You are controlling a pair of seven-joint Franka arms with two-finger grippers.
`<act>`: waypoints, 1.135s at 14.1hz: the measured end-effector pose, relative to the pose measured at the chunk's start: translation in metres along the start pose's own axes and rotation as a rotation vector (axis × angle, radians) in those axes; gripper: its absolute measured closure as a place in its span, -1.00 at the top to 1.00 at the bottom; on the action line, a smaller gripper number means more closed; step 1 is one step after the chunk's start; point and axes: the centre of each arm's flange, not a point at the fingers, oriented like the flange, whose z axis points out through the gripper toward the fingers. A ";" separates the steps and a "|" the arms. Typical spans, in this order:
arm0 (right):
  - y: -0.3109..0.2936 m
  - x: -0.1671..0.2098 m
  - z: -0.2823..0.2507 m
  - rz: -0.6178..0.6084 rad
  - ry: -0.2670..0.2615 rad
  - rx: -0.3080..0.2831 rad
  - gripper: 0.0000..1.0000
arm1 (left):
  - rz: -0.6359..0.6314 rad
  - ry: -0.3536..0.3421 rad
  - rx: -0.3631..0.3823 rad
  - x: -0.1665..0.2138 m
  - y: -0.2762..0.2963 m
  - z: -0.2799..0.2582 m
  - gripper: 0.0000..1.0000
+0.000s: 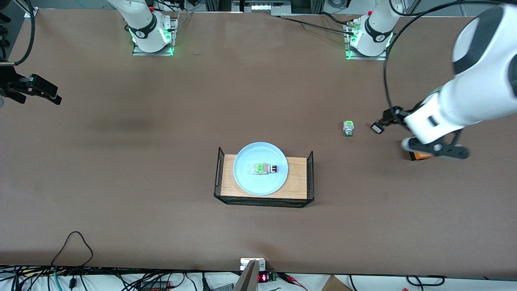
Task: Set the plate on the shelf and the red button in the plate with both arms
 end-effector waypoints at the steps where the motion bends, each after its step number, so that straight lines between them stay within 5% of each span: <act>1: 0.000 0.000 0.000 0.000 0.000 0.000 1.00 | -0.021 0.005 -0.013 -0.011 -0.003 -0.009 1.00; 3: 0.000 0.000 0.000 0.000 0.000 0.000 1.00 | -0.082 0.026 -0.040 -0.034 -0.019 -0.018 1.00; 7: 0.002 0.000 0.000 0.004 0.000 0.000 1.00 | -0.189 0.184 -0.036 -0.068 -0.060 -0.002 1.00; 16: 0.000 0.000 0.000 -0.001 0.000 0.000 1.00 | -0.182 0.156 -0.029 -0.085 -0.053 0.031 1.00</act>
